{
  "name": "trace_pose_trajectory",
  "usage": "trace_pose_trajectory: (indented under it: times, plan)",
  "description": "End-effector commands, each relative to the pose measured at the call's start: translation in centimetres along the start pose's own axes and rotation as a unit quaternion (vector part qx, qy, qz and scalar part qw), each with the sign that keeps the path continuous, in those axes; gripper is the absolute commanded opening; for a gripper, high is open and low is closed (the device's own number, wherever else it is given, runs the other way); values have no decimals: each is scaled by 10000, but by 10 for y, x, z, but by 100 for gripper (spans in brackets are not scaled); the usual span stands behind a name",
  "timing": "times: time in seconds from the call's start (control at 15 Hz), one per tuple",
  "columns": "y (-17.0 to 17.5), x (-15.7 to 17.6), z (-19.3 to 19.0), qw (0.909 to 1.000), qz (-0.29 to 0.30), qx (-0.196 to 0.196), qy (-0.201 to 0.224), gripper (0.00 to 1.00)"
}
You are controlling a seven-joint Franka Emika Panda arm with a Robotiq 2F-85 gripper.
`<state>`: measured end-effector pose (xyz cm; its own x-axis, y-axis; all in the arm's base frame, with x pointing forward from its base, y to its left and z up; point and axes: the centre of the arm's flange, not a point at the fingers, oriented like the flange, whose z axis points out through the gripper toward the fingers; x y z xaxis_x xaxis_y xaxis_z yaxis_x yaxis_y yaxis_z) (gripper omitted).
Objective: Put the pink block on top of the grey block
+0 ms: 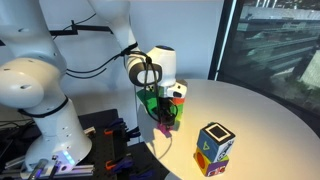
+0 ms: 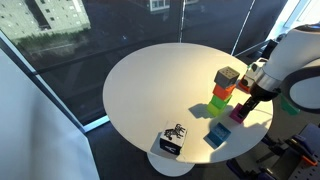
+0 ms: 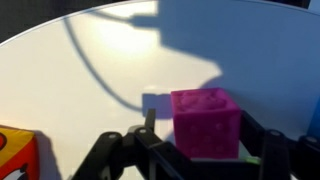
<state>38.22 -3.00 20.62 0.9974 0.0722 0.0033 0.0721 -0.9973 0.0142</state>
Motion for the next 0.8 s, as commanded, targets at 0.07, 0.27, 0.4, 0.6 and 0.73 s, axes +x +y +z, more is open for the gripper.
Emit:
trace_pose_trajectory:
  times: [0.07,0.27,0.4,0.6,0.73]
  plan:
    - [-3,-9,-2,9999,8,-15,102,41]
    - [3,-12,-15,10000,12,21,36,32]
    - [6,-15,-23,10000,0,51,-39,32]
    - [11,-18,-38,9999,17,53,-144,32]
    - [14,-18,-50,9998,64,52,-169,32]
